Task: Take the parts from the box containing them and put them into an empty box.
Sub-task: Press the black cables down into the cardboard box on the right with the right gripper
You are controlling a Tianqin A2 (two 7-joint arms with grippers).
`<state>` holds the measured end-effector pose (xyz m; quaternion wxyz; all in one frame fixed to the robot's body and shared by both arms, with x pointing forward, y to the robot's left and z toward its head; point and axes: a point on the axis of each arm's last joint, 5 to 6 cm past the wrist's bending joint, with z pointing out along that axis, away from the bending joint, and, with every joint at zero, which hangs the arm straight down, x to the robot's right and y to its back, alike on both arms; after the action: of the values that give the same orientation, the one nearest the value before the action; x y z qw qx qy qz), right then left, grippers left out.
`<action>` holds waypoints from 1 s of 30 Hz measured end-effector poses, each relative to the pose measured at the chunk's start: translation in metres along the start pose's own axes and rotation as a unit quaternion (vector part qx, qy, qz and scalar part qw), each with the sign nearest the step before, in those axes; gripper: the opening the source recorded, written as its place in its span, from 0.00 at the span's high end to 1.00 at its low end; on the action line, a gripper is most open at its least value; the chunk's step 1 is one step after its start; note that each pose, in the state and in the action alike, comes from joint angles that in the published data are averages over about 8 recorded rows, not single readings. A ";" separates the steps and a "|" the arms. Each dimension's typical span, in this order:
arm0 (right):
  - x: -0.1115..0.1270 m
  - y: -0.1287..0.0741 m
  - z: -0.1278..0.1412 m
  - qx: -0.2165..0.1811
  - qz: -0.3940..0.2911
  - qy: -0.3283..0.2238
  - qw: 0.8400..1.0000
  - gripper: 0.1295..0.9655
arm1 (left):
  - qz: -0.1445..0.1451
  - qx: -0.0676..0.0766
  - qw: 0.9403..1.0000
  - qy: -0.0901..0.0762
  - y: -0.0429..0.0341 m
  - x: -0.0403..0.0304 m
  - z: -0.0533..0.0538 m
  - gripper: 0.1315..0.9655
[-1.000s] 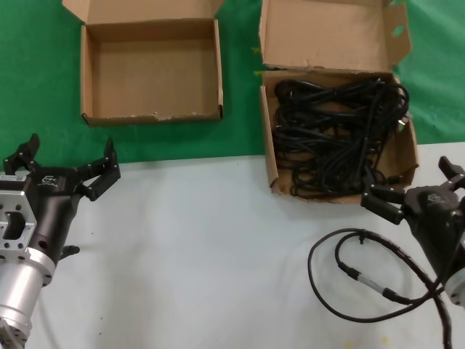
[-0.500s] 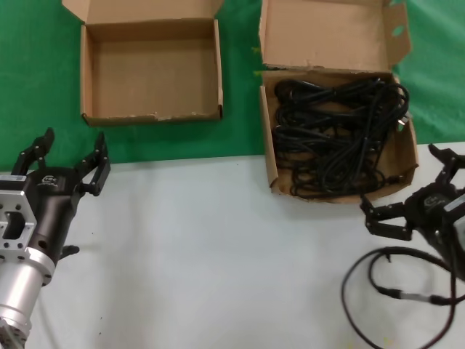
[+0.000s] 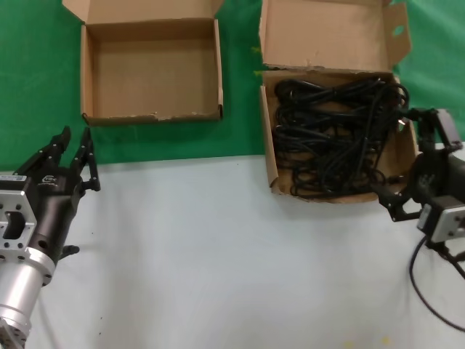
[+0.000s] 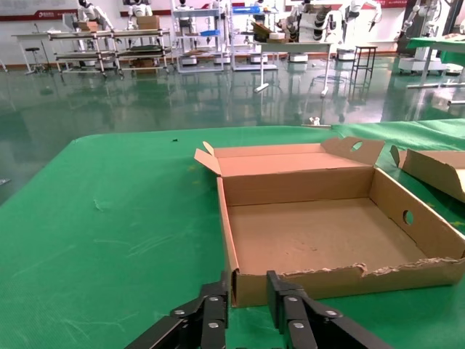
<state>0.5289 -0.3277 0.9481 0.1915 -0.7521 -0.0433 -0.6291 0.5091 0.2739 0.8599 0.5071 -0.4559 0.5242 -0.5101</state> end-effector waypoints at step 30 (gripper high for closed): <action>0.034 -0.004 0.038 0.012 -0.267 -0.028 0.963 0.00 | 0.000 0.000 1.000 0.000 0.0000 0.0000 0.000 0.98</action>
<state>0.5702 -0.3166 0.9769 0.0244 -0.7278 -0.2557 -0.6359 0.5091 0.2739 0.8599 0.5071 -0.4559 0.5242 -0.5101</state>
